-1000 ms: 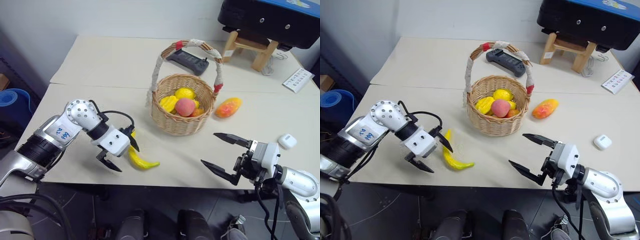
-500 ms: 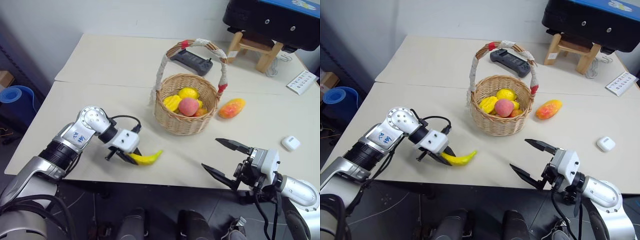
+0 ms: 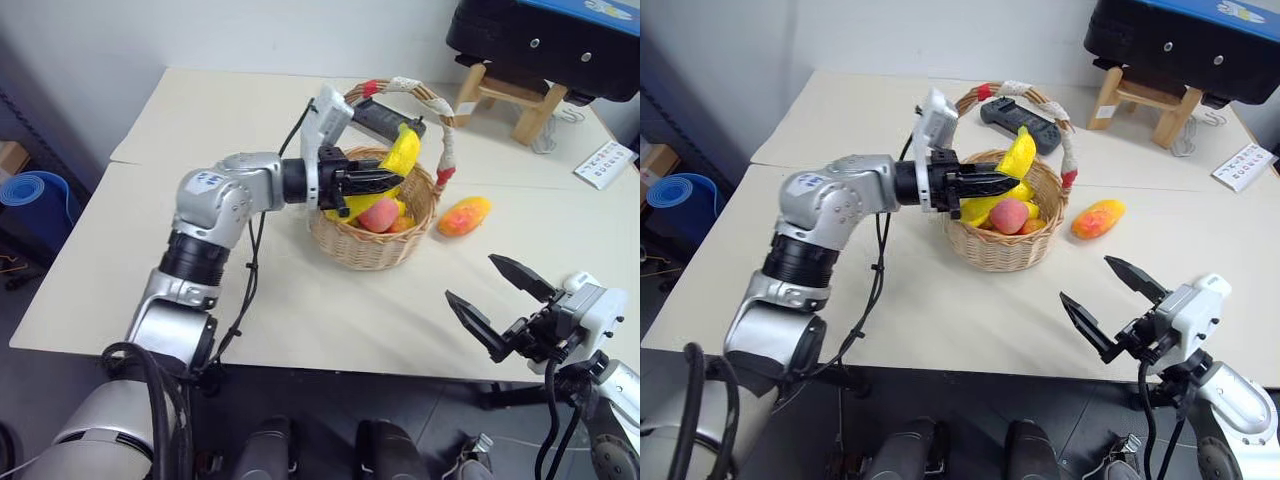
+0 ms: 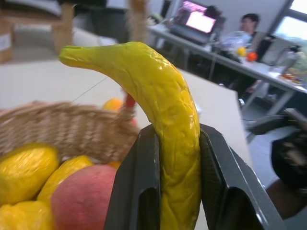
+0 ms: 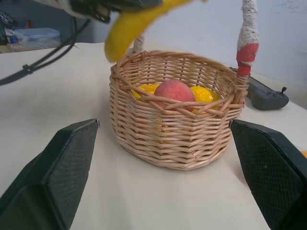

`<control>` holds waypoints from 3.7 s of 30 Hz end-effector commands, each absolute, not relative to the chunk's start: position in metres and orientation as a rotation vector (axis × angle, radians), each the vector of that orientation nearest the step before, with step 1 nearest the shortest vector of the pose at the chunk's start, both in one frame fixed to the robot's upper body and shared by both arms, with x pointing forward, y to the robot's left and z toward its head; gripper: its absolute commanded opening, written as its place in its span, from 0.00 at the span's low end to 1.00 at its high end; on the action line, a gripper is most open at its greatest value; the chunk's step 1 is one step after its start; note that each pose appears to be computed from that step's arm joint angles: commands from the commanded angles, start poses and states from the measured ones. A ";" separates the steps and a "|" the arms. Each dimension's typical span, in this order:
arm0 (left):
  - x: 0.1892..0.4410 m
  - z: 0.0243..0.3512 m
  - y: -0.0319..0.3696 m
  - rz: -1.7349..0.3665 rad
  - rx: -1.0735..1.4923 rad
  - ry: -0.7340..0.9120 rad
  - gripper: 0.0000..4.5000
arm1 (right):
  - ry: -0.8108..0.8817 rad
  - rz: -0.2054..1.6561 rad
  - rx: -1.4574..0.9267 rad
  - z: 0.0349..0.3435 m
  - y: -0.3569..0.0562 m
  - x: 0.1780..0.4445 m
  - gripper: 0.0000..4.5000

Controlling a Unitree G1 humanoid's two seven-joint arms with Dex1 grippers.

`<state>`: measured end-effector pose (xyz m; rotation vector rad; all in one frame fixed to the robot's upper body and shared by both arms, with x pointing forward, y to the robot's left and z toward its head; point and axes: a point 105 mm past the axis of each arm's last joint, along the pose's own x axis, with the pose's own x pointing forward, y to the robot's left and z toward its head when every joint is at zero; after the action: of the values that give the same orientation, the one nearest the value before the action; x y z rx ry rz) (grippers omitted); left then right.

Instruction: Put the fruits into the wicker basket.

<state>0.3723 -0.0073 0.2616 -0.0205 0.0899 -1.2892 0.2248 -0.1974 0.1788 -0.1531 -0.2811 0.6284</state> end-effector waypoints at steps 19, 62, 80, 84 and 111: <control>0.326 0.260 0.149 -1.468 0.234 -0.247 0.83 | -0.117 0.140 -0.142 0.131 -0.307 0.174 1.00; 0.316 0.259 0.148 -1.257 0.148 -0.306 0.99 | 0.314 -0.053 0.304 0.209 -0.228 0.442 1.00; 0.318 0.263 0.140 -1.273 0.153 -0.327 1.00 | 0.465 -0.043 0.274 0.170 -0.208 0.436 0.56; 0.316 0.264 0.143 -1.271 0.156 -0.327 1.00 | 0.391 -0.020 0.261 0.187 -0.226 0.421 0.56; 0.302 0.241 0.172 -1.196 0.191 -0.241 1.00 | 0.065 0.664 -0.002 0.254 -0.076 0.343 0.77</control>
<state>0.3071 0.1710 0.2274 0.1615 -0.1848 -1.2046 0.3375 -0.0703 0.2484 0.0142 0.1014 0.7201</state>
